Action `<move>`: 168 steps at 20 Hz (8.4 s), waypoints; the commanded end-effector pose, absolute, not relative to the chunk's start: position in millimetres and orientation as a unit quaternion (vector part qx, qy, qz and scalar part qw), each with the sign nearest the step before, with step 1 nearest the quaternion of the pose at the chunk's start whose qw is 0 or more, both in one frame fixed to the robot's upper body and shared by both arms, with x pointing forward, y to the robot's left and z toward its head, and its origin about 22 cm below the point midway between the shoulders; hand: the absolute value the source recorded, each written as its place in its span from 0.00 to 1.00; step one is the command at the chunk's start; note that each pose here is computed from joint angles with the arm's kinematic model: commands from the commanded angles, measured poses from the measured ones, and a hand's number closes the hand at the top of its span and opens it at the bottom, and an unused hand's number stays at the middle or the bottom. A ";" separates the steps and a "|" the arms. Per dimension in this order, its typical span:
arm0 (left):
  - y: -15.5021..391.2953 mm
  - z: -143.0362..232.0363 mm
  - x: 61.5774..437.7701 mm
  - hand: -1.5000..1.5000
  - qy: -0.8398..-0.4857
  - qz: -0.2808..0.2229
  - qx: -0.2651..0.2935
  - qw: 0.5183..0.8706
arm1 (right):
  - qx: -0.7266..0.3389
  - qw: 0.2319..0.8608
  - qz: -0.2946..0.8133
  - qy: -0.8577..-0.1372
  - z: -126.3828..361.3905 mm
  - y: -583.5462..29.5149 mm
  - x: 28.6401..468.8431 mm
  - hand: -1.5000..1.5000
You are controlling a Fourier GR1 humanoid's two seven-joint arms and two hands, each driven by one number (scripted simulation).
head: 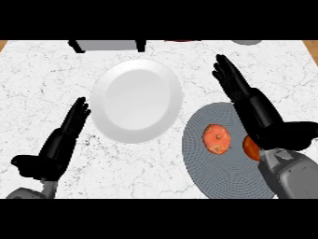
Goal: Pick the tomato from the placemat and place it in the plate
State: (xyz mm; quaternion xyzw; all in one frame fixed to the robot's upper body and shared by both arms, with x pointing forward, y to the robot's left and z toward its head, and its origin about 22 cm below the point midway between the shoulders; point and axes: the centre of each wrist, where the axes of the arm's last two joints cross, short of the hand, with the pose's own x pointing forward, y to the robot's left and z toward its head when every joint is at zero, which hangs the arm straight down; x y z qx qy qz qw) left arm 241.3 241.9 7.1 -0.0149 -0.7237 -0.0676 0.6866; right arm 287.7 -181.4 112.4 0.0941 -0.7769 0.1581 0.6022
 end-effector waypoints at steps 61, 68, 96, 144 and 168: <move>250.6 34.6 300.7 0.50 -0.701 -0.098 0.096 0.700 | -0.121 0.712 0.488 -0.490 54.7 -334.6 279.6 0.00; 260.0 28.2 318.1 0.50 -0.696 -0.093 0.095 0.706 | -0.121 0.719 0.496 -0.473 20.1 -309.2 272.1 0.00; 253.4 44.8 293.1 0.50 -0.694 -0.098 0.099 0.707 | -0.476 0.650 0.339 -0.486 47.2 -224.2 250.7 1.00; 220.5 49.1 321.4 0.50 -0.710 -0.140 0.069 0.686 | -0.313 0.667 0.290 -0.611 49.2 -27.6 379.1 0.00; 267.7 54.1 304.8 0.50 -0.701 -0.102 0.096 0.699 | -0.243 0.666 0.013 -0.705 41.7 -164.5 316.4 0.00</move>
